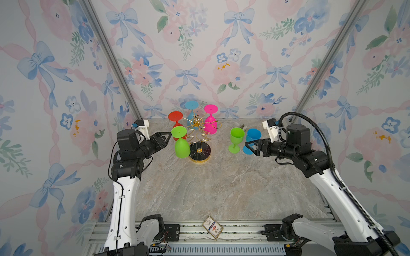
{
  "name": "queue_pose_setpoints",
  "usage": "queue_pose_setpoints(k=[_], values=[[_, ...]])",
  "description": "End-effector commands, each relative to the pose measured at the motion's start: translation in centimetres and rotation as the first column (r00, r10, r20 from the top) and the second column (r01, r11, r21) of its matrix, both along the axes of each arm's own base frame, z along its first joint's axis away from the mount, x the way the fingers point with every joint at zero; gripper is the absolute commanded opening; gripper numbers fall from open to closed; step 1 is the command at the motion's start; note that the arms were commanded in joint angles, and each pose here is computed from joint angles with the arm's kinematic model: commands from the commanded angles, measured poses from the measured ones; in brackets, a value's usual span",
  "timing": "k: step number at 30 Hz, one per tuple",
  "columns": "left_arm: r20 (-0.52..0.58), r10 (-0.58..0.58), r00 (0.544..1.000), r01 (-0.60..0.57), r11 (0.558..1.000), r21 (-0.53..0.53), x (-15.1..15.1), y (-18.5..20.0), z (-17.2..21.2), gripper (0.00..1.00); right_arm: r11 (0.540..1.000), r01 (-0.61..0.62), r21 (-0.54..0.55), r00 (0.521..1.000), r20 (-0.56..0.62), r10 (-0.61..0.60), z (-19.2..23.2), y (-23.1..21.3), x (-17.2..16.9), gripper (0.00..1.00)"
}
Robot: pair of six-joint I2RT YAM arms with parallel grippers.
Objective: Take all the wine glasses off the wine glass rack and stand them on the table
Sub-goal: 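Move the left gripper to the rack's lime green glass while right hovers nearby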
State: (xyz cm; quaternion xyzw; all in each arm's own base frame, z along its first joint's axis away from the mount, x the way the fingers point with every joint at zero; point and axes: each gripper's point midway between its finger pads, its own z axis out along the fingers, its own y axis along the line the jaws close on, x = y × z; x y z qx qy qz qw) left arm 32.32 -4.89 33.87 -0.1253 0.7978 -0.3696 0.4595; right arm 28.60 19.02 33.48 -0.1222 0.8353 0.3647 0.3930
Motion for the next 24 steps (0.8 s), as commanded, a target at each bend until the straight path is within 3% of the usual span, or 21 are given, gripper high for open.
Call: queue_pose_setpoints(k=[1, 24], values=[[-0.022, -0.025, 0.999, 0.025, 0.999, -0.022, 0.1, -0.3, -0.9, 0.47, 1.000, 0.003, 0.018, 1.000, -0.007, -0.003, -0.3, 0.5, 0.4, 0.78], [-0.077, -0.083, 0.994, 0.073, 0.989, -0.127, 1.8, -1.5, 0.0, 0.34, 0.998, 0.024, 0.066, 1.000, -0.021, -0.022, -0.6, 0.8, 0.9, 0.78]])
